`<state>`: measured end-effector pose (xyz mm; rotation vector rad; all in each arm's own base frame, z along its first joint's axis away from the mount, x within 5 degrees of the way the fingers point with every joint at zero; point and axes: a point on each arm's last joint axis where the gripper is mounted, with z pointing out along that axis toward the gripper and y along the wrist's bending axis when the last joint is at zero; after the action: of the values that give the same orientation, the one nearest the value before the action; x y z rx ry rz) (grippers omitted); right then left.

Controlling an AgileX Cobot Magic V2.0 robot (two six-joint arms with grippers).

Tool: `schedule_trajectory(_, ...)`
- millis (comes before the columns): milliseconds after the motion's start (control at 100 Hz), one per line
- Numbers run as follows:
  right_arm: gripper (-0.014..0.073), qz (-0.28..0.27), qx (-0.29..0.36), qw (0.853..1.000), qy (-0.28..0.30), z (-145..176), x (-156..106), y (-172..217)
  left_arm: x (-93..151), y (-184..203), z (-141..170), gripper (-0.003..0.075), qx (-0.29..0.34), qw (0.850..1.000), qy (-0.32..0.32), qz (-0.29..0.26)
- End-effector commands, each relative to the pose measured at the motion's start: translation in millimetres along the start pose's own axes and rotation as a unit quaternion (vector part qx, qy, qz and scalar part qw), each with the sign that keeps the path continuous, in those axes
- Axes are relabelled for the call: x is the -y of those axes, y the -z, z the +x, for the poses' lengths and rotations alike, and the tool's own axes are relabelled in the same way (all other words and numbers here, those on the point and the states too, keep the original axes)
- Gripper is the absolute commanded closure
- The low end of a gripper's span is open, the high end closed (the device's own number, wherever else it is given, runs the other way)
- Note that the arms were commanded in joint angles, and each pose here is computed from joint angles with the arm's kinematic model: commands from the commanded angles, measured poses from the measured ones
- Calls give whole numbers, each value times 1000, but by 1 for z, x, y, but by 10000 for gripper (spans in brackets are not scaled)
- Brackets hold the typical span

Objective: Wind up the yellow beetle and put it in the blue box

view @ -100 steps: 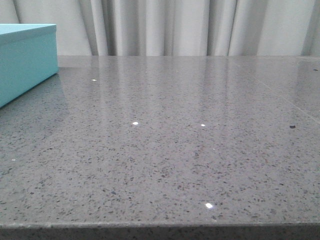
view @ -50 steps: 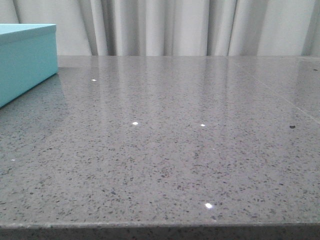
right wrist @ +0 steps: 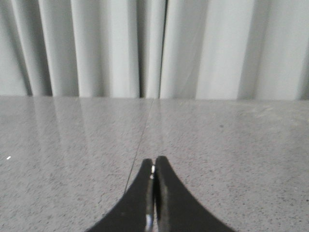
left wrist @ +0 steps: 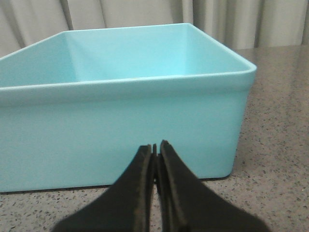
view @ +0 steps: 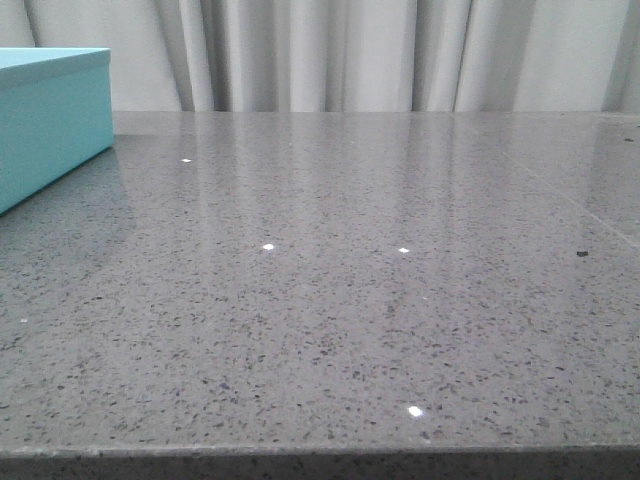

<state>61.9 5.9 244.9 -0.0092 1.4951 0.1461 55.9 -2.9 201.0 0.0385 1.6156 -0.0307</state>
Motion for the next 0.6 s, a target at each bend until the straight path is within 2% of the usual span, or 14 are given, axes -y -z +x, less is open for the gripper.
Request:
schedule_trajectory(0,662,1,80,997,7,-8,0,4,0,2,-2,739,47,999,2,0)
schedule_trajectory(240,662,29,71,997,-1,24,5,12,0,2,-2,739,47,999,2,0)
schedule_trajectory(400,662,41,27,999,-4,32,7,11,0,2,-2,739,46,999,2,0)
schedule_trajectory(590,662,42,19,999,-13,33,8,11,0,2,-2,739,46,999,2,0)
